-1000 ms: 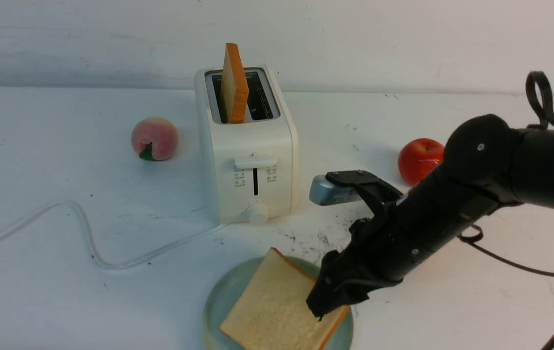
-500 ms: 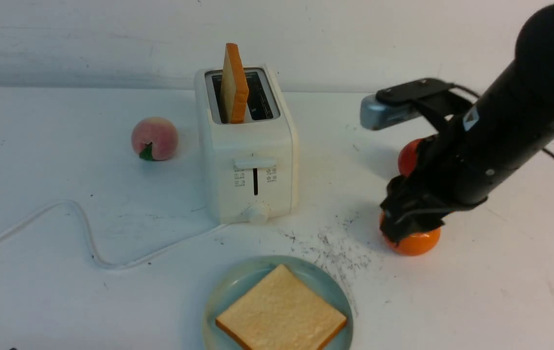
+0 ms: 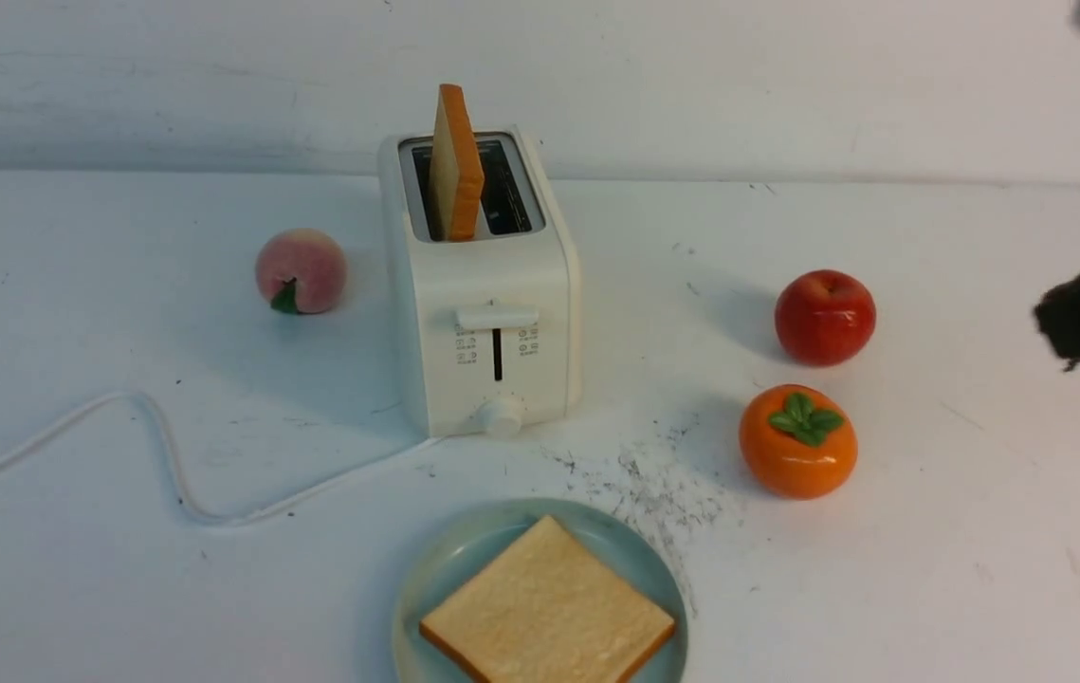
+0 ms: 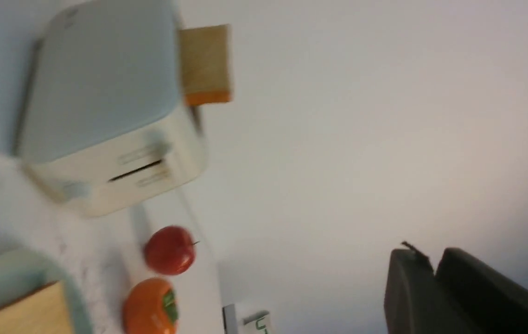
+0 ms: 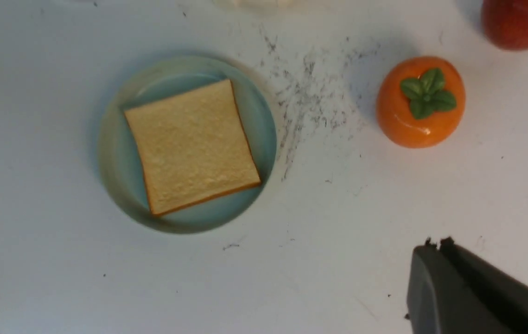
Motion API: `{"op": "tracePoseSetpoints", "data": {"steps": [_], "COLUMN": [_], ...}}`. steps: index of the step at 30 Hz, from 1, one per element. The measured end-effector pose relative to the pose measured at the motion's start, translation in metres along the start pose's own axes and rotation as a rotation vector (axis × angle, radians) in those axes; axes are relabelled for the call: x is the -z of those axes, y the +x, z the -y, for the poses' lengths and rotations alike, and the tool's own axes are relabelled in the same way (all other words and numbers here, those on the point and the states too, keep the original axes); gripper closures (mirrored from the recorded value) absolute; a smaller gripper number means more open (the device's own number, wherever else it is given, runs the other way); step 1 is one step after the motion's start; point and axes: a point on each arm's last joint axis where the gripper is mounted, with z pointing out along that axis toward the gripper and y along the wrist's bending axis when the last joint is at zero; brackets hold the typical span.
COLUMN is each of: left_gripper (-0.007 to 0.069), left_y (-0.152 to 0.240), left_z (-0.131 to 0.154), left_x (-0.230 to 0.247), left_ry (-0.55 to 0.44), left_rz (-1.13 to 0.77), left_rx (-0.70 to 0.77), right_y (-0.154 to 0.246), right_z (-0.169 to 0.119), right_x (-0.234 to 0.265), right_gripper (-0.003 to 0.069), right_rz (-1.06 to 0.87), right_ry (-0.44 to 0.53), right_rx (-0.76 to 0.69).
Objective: Take toasted bread from bread machine on white table place on plate.
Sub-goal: 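Reach for a toast slice standing in the toaster with the left gripper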
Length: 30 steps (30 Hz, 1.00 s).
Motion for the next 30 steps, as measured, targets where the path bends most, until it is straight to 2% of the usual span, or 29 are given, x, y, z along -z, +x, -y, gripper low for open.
{"op": "tracePoseSetpoints", "data": {"steps": [1,2,7,9,13,18,21,22,27,30], "left_gripper": [0.0637,0.0639,0.0639,0.0639,0.0639,0.0639,0.0639,0.0639,0.0639,0.0639], "left_y": [-0.003,-0.006,-0.012,-0.01,-0.015,-0.034,-0.04,-0.04,-0.007,0.024], "left_z": [0.011,0.02,0.048,0.066,0.082,0.073,0.05,0.048,0.028,0.024], "left_x": [-0.003,-0.007,-0.049,-0.08,-0.136,-0.202,-0.254,-0.26,-0.315,-0.345], "left_ry": [0.008,0.004,-0.114,-0.17,-0.242,-0.368,-0.525,-0.537,-0.668,-0.759], "left_rz": [0.001,-0.006,-0.208,-0.457,-0.808,-0.926,-0.945,-0.947,-1.008,-1.022], "left_rx": [-0.034,-0.063,-0.177,-0.246,-0.261,-0.262,-0.219,-0.216,-0.266,-0.403], "right_y": [0.005,0.01,0.043,0.065,0.097,0.128,0.151,0.152,0.168,0.173], "right_z": [-0.002,-0.003,-0.007,-0.007,-0.004,-0.003,-0.002,-0.002,0.0,0.0], "right_x": [0.013,0.024,0.055,0.058,0.047,0.031,0.022,0.021,0.02,0.022], "right_gripper": [0.0677,0.0677,0.0677,0.0676,0.0673,0.0671,0.0667,0.0667,0.0667,0.0667], "right_rz": [0.033,0.063,0.14,0.135,0.088,0.027,-0.002,-0.003,0.003,0.017], "right_ry": [0.0,-0.002,0.003,0.016,0.041,0.044,0.056,0.058,0.083,0.086], "right_rx": [0.003,0.006,0.015,0.018,0.021,0.016,0.014,0.015,0.022,0.023]}}
